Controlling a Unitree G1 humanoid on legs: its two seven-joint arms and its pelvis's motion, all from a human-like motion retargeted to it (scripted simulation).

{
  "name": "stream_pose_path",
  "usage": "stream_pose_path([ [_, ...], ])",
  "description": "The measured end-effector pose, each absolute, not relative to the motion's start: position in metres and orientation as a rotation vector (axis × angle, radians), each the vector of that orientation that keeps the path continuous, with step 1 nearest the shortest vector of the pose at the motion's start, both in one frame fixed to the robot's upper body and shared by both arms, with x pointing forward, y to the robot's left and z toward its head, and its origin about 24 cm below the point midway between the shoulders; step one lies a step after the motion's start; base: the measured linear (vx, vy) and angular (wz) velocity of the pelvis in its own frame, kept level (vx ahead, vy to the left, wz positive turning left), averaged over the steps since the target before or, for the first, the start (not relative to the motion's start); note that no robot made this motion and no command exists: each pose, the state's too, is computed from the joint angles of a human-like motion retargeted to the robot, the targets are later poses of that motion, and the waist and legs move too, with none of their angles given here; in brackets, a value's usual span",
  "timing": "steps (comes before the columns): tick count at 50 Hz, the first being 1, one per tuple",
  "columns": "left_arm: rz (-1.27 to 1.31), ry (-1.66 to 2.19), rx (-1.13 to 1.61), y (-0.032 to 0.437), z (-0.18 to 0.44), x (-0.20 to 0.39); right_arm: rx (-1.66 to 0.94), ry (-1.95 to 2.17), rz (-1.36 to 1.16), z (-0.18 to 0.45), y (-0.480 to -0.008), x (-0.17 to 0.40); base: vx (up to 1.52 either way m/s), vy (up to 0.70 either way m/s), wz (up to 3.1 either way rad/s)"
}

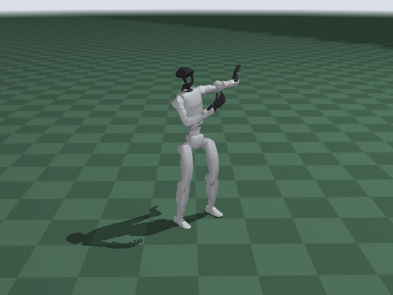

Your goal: Dance

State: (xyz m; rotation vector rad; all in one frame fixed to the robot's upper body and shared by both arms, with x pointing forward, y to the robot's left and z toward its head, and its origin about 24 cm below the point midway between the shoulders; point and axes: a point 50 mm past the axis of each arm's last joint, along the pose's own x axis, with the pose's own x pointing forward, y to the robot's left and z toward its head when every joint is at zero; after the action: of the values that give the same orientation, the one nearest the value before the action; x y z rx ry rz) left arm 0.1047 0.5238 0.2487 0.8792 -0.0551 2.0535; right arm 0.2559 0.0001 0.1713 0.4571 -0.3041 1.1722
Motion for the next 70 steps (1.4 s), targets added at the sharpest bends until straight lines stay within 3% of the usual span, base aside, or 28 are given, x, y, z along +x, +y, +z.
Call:
stream_pose_path([
  [6, 2.01, -0.06, 0.917, 0.518, 0.252, 0.124, 0.596, -0.35, 1.145, 0.169, 0.001, 0.238, -0.01, -0.06, 0.77],
  [10, 1.942, -0.298, 0.742, 0.503, 0.258, 0.161, 0.665, -0.375, 1.027, 0.163, -0.021, 0.245, -0.02, -0.04, 0.14],
  [15, 1.304, -0.601, 0.326, 0.45, 0.267, 0.248, 0.754, -0.331, 0.508, 0.129, -0.138, 0.279, 0.21, -0.01, -0.21],
  [19, 0.734, -0.771, 0.148, 0.332, 0.29, 0.314, 0.522, -0.45, -0.08, 0.149, -0.246, 0.291, 0.2, -0.08, 0.2],
  [23, 0.381, -0.977, 0.111, 0.193, 0.326, 0.336, 0.001, -0.477, -0.585, 0.182, -0.329, 0.298, 0.25, -0.08, 0.35],
  [25, 0.242, -0.996, 0.061, 0.127, 0.327, 0.343, -0.112, -0.452, -0.776, 0.188, -0.36, 0.302, 0.32, -0.04, -0.27],
  [30, -0.082, -0.796, -0.196, -0.006, 0.296, 0.347, -0.225, -0.453, -0.935, 0.2, -0.379, 0.323, 0.13, -0.07, -0.43],
  [35, -0.382, -0.651, -0.204, -0.092, 0.268, 0.326, -0.418, -0.174, -1.13, 0.189, -0.392, 0.327, 0.01, -0.04, -1.03],
  [39, -0.629, -0.558, -0.172, -0.135, 0.257, 0.3, -0.456, -0.157, -1.443, 0.191, -0.409, 0.303, -0.08, -0.03, -1.68],
  [43, -0.826, -0.592, -0.173, -0.147, 0.264, 0.282, -0.598, -0.263, -1.602, 0.206, -0.439, 0.264, -0.04, 0.01, -1.0],
  [48, -0.993, -0.752, -0.012, -0.141, 0.276, 0.273, -0.836, -0.062, -1.771, 0.203, -0.491, 0.186, 0.15, -0.06, 0.4],
  [55, -1.137, -0.95, 0.21, -0.1, 0.307, 0.269, -0.879, 0.115, -1.857, 0.221, -0.529, 0.103, -0.02, 0.0, 0.92],
  [70, -1.048, -1.008, 0.302, 0.012, 0.296, 0.249, -0.635, -0.018, -1.995, 0.206, -0.53, 0.082, 0.04, 0.08, -0.92],
])
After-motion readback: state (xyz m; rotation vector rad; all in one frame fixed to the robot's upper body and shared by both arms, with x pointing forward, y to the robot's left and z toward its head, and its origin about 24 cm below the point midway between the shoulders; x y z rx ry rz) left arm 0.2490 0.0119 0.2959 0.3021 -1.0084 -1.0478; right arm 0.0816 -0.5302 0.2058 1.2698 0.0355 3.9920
